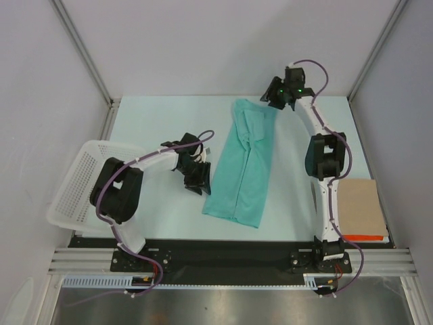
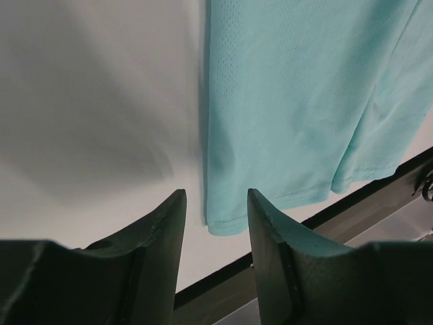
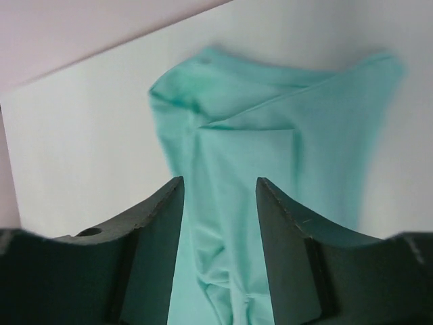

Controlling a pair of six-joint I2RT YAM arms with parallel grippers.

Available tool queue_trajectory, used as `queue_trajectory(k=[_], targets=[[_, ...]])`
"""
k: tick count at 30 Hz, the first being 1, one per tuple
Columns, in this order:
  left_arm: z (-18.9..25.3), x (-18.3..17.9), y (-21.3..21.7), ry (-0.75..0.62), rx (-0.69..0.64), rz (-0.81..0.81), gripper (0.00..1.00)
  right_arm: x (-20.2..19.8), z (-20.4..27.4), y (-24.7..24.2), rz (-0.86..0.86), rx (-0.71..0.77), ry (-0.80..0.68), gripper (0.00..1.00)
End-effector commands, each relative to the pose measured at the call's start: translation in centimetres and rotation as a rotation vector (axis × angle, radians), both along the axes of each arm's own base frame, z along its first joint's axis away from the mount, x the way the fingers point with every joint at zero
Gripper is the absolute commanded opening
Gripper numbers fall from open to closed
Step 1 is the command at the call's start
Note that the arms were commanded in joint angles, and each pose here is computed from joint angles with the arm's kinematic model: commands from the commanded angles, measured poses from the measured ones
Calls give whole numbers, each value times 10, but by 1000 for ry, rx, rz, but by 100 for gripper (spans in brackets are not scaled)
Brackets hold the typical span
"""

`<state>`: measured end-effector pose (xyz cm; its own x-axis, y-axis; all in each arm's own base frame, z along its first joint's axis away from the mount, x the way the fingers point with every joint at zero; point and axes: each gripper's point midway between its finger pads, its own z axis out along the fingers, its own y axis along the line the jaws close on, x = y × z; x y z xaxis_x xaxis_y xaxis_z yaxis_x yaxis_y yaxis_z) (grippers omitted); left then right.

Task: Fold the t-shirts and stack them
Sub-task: Fold the tshirt

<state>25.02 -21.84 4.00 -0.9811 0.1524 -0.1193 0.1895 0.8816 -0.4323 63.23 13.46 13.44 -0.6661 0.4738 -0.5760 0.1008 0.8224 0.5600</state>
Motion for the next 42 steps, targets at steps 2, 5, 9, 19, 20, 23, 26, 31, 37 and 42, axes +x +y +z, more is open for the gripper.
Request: queue_trajectory(k=[2,5,9,19,20,23,26,31,37,42], targets=[[3,4,-5,-10,-40,-64,46,4,14,64,148,-110,-174,54],[2,1,-3,3,-37,-60,44,29,11,79,144,-65,-259,59],[0,0,-3,6,-39,-56,43,55,12,91,148,-7,-358,58],[-10,-17,-3,64,-64,-26,43,66,-13,95,154,18,-378,52],[-12,-19,-3,72,-65,-29,42,64,-16,96,162,17,-369,50],[-13,-20,-3,76,-68,-29,42,60,-19,94,186,12,-358,45],[-12,-19,-4,74,-68,-28,41,58,-16,96,215,-2,-365,34],[-13,-20,-3,76,-68,-26,41,56,-19,99,243,-10,-366,30],[-14,-23,-2,89,-66,-29,41,48,-31,106,258,-34,-328,31],[-15,-27,1,89,-60,-39,41,40,-35,107,250,-67,-300,29]])
